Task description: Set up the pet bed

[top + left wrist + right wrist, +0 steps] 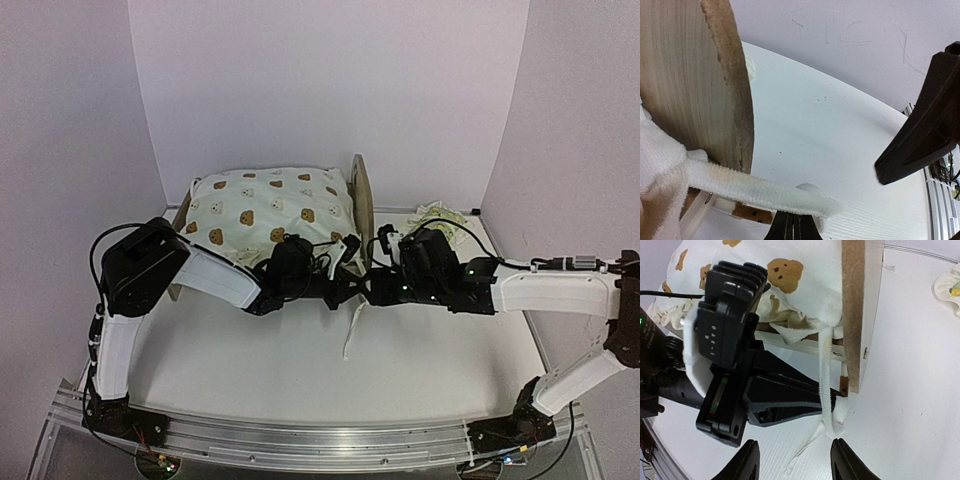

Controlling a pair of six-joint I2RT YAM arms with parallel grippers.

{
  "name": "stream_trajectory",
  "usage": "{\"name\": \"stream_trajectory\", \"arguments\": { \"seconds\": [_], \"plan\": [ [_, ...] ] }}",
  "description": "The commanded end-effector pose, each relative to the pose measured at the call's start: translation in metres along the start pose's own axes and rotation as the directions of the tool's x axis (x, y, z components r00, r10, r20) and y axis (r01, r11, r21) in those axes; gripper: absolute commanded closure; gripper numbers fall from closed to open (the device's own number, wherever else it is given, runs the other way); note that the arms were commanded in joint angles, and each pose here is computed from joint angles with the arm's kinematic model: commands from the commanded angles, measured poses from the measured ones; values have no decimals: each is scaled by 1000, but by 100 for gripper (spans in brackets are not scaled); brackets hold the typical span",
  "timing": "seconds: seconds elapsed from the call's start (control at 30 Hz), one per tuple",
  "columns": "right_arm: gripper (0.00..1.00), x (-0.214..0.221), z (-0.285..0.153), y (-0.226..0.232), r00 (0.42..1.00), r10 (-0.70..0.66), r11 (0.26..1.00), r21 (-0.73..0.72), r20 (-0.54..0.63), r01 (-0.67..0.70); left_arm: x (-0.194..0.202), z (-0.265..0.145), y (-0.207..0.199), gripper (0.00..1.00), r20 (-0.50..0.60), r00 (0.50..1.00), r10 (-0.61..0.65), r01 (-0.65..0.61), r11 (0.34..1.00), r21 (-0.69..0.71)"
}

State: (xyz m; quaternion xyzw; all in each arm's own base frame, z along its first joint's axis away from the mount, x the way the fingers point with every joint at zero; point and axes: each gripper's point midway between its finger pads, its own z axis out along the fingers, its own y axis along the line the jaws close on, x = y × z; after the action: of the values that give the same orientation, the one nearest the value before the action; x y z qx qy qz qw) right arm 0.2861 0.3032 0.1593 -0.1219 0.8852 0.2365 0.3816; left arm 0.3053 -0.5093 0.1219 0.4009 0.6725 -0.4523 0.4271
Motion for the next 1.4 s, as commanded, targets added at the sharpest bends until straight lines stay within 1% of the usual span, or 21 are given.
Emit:
{"name": "stream_trajectory", "arguments": {
  "seconds": [0.0, 0.13, 0.3, 0.37, 0.5, 0.67, 0.93, 1.17, 1.37],
  "plan": [
    [50, -8, -18, -4, 999, 2, 1000, -11, 38, -2, -23, 7, 1, 100, 74, 997, 16, -19, 999, 42],
    [53, -10, -18, -36, 997, 35, 994, 103, 74, -43, -21, 8, 2, 100, 80, 997, 12, -16, 999, 49],
    [58, -8, 3, -60, 994, 108, 987, 116, 13, -109, -21, 8, 2, 100, 85, 996, 12, -16, 999, 50],
    [60, -9, 11, -65, 987, 160, 982, 102, -6, -159, -22, 9, 2, 100, 87, 996, 13, -18, 998, 53],
    [62, -9, 26, -62, 979, 197, 978, 74, -43, -193, -23, 10, 0, 100, 88, 996, 17, -23, 998, 64],
    [63, -11, 35, -57, 975, 214, 976, 52, -55, -211, -23, 10, 1, 100, 86, 996, 20, -25, 998, 63],
    [63, -26, 24, -55, 975, 223, 974, 42, -6, -223, -23, 11, 1, 100, 78, 997, 20, -25, 998, 63],
    [64, -23, 29, -47, 973, 228, 974, -1, -40, -228, -24, 12, 1, 100, 81, 997, 17, -23, 997, 68],
    [64, -28, 24, -45, 974, 228, 974, -8, -20, -228, -24, 13, 1, 100, 75, 997, 15, -20, 997, 68]
  ]
}}
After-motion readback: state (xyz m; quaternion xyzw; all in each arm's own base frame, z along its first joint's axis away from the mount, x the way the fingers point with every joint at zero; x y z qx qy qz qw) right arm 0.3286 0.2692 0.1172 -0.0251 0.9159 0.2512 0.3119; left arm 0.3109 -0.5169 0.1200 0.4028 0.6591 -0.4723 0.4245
